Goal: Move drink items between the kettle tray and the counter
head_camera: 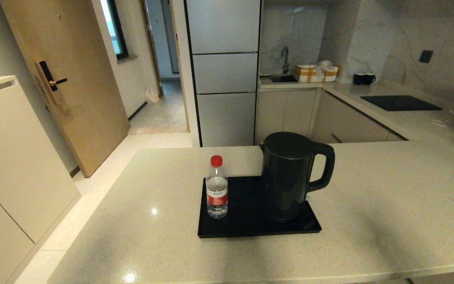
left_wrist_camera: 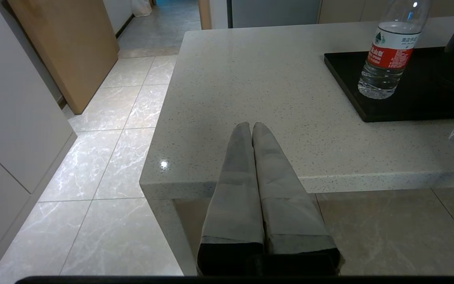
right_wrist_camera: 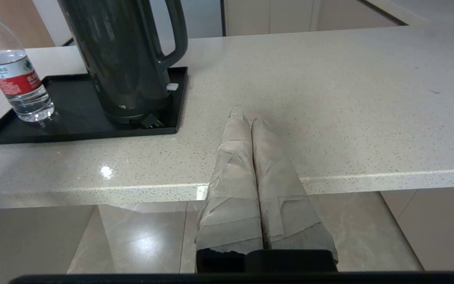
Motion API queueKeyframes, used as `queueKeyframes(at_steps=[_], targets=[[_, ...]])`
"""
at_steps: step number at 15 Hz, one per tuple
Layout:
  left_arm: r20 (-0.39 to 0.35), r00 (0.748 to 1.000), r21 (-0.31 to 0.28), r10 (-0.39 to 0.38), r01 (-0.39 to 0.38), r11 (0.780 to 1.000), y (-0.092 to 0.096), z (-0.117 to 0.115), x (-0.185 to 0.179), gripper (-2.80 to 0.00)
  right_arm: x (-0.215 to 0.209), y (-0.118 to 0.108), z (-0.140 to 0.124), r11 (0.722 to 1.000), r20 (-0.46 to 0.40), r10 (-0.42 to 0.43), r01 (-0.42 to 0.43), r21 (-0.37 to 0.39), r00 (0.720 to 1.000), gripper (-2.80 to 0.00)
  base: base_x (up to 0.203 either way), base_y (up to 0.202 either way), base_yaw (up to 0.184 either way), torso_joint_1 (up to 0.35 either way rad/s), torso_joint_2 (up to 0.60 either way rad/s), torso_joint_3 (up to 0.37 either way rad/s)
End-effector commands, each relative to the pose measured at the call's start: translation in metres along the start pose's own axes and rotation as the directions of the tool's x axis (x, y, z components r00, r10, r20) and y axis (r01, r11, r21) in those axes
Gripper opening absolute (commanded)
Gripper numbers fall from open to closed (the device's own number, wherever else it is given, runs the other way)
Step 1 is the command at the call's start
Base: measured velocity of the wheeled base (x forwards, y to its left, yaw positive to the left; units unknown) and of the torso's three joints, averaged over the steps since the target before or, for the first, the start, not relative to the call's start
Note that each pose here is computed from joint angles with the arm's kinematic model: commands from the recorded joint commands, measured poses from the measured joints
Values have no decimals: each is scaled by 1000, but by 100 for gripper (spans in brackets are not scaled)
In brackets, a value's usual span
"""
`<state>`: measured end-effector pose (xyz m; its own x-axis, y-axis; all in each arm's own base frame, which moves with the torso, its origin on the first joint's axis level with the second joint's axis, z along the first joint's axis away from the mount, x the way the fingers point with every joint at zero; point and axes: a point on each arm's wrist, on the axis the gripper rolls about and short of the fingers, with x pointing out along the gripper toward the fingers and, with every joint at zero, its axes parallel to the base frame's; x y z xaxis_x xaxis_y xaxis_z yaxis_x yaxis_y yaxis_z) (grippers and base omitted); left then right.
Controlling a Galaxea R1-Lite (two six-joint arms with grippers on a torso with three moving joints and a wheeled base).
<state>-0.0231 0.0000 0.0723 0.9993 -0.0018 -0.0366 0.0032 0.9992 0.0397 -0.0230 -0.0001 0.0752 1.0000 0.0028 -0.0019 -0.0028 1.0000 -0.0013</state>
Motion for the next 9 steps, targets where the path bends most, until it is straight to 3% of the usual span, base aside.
queueKeyframes(at_steps=[1, 9], targets=[[0, 1000, 0, 0, 0, 1000, 0, 0, 0, -280, 0, 0, -1, 1000, -4, 0, 0, 0, 1000, -280, 0, 0, 0, 0, 0, 0], [0, 1000, 0, 0, 0, 1000, 0, 0, 0, -280, 0, 0, -1, 1000, -4, 0, 0, 0, 1000, -280, 0, 0, 0, 0, 0, 0]])
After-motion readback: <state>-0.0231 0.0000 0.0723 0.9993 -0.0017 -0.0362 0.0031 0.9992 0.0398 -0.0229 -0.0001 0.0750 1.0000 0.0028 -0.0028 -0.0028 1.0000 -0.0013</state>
